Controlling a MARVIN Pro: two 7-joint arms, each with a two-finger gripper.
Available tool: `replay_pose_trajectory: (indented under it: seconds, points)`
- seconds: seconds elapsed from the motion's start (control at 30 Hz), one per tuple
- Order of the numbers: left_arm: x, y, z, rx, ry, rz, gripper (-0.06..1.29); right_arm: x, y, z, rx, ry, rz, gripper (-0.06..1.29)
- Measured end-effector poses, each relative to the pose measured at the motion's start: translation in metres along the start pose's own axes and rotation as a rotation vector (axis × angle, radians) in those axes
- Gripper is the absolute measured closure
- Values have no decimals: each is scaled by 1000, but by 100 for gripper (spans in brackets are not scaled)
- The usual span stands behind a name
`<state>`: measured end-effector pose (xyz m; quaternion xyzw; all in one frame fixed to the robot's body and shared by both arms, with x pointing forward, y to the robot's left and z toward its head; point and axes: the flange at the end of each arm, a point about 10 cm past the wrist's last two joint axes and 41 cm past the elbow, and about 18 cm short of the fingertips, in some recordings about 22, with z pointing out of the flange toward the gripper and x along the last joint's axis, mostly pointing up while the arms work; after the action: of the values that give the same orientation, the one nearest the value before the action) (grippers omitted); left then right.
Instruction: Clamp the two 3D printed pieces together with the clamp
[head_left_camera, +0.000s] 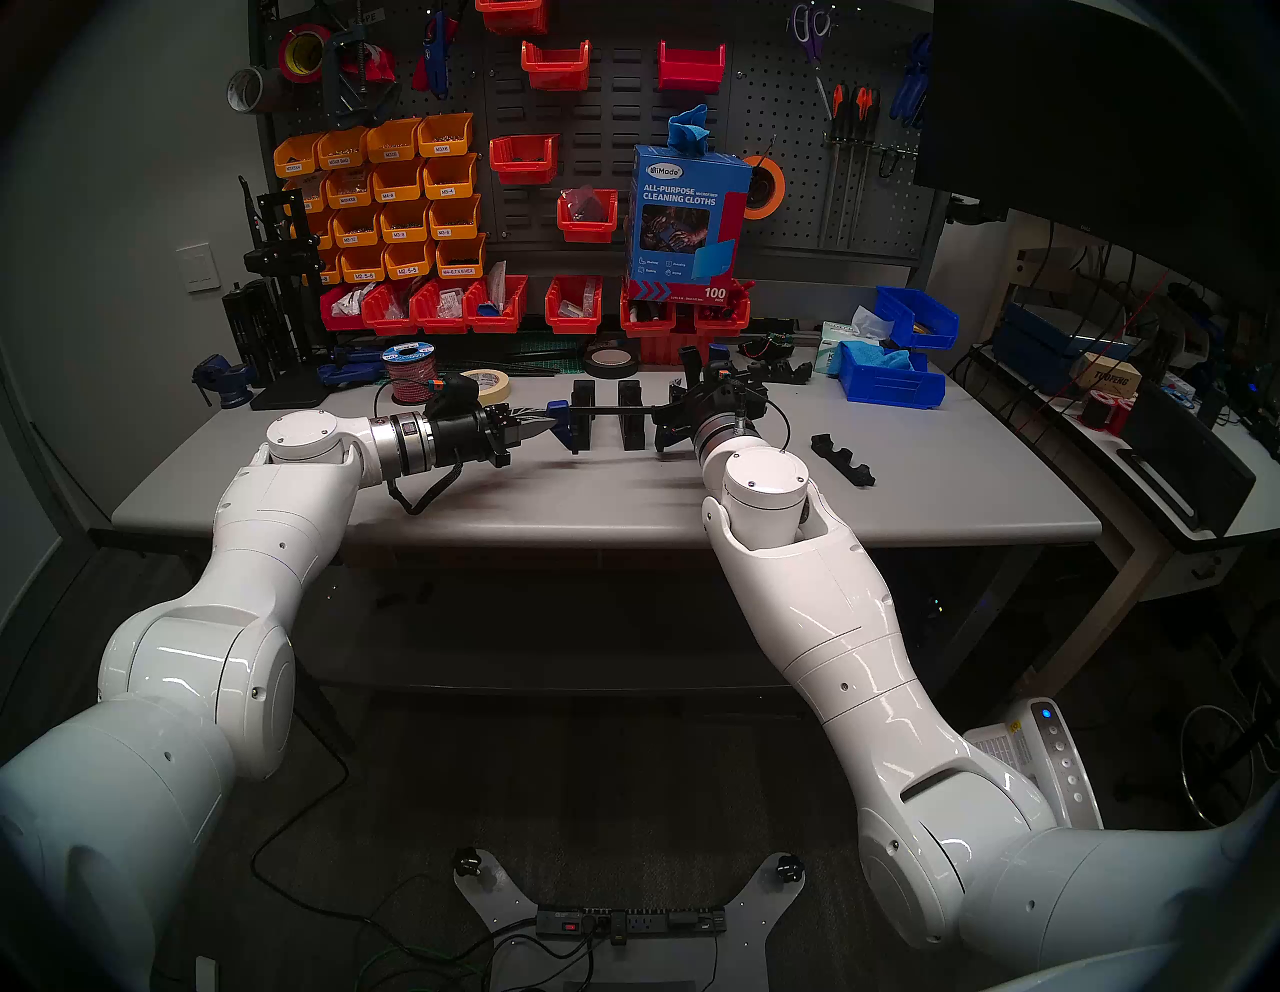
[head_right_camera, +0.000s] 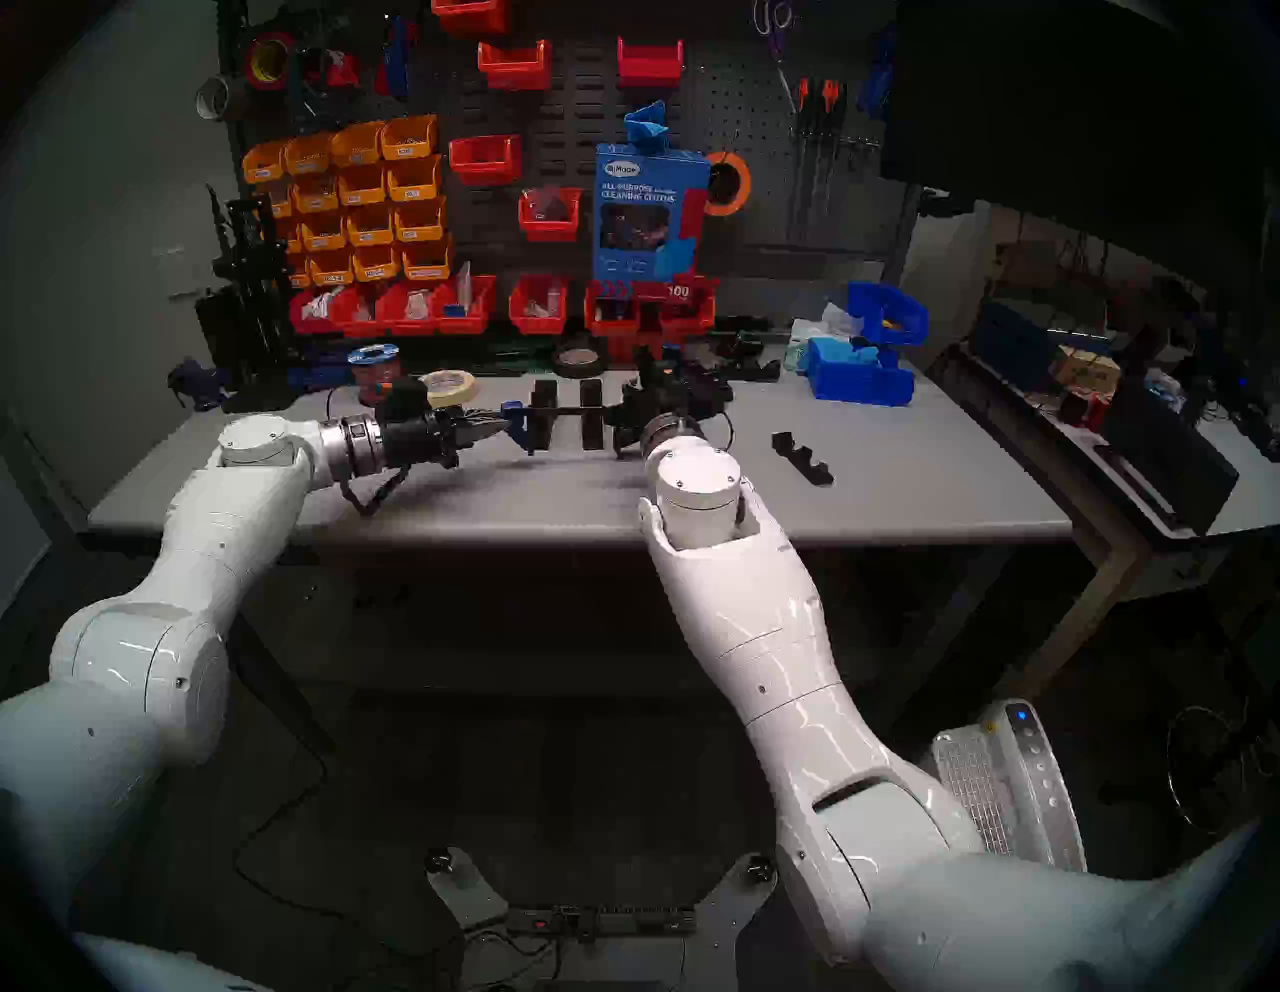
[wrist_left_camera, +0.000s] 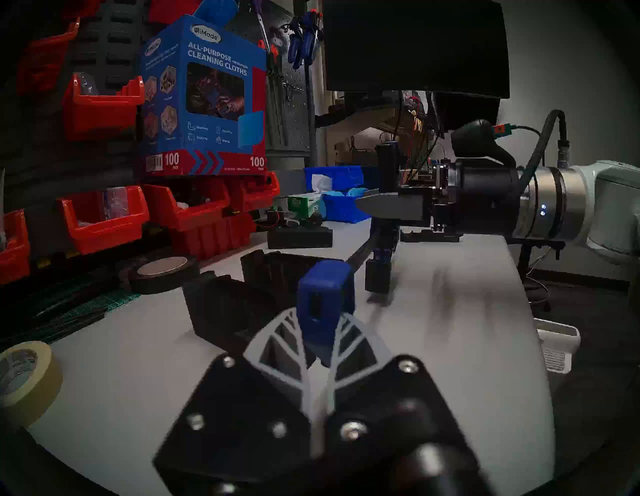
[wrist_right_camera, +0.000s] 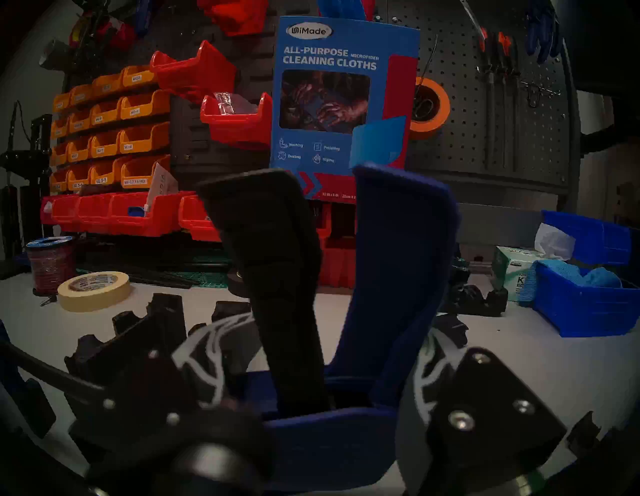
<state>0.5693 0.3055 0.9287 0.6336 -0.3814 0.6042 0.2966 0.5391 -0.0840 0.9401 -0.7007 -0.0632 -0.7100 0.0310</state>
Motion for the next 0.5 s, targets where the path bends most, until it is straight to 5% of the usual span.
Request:
replay_pose_trajectory:
  seconds: [0.5]
  points:
    - [12, -7, -2, 12, 16, 21, 121, 11, -3, 7, 4, 29, -2, 65]
